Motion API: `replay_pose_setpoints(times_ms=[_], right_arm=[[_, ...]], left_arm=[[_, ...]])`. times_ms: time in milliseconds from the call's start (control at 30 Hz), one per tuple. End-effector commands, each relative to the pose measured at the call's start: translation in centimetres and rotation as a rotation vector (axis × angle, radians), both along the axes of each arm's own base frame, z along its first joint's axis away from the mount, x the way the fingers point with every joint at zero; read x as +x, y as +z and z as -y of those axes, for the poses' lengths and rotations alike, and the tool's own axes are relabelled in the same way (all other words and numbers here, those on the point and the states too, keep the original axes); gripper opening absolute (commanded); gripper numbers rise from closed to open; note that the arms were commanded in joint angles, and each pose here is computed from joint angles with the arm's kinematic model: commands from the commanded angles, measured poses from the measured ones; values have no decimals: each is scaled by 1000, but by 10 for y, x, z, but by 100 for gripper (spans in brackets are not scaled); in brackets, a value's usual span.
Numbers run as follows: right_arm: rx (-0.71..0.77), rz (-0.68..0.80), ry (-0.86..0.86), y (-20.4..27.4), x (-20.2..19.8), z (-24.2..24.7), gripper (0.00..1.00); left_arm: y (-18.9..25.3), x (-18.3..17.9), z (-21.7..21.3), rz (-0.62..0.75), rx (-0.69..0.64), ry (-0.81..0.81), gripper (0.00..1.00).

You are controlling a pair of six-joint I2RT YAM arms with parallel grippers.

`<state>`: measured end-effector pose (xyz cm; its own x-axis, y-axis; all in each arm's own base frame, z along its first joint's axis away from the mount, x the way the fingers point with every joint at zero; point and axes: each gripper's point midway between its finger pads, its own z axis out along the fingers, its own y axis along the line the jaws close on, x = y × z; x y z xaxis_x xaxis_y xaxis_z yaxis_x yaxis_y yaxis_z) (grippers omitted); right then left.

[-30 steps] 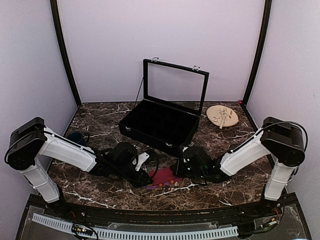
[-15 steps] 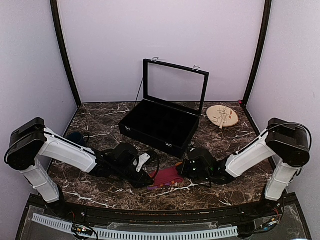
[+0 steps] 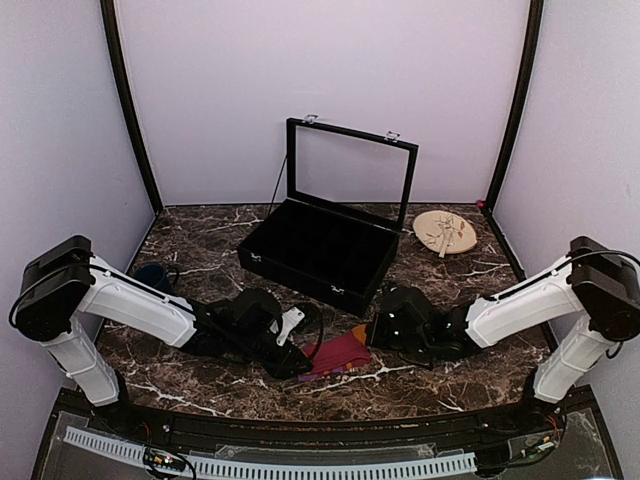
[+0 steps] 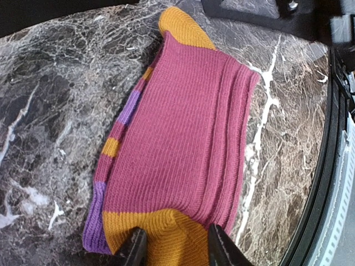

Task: Roll the socks
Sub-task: Smooth out the sock at the center of the board.

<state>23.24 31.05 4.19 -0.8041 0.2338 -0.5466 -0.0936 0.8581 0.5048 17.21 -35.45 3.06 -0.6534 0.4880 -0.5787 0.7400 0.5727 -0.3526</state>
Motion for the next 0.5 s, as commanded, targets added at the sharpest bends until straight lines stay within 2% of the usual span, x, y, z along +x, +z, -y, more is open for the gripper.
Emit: replay_pose_setpoints(times_ms=[0, 133, 367, 400, 467], right_arm=[[-114, 66, 23, 21, 3, 6, 5], [-155, 54, 42, 20, -2, 5, 6], [-201, 26, 50, 11, -16, 4, 6], [-207, 23, 51, 10, -17, 5, 6], [-233, 5, 64, 4, -20, 4, 6]], left_arm=[[23, 9, 3, 53, -18, 27, 43], [44, 16, 7, 98, -58, 40, 47], [79, 12, 1, 146, -130, 60, 49], [81, 9, 0, 153, -132, 54, 49], [68, -10, -3, 192, -74, 5, 42]])
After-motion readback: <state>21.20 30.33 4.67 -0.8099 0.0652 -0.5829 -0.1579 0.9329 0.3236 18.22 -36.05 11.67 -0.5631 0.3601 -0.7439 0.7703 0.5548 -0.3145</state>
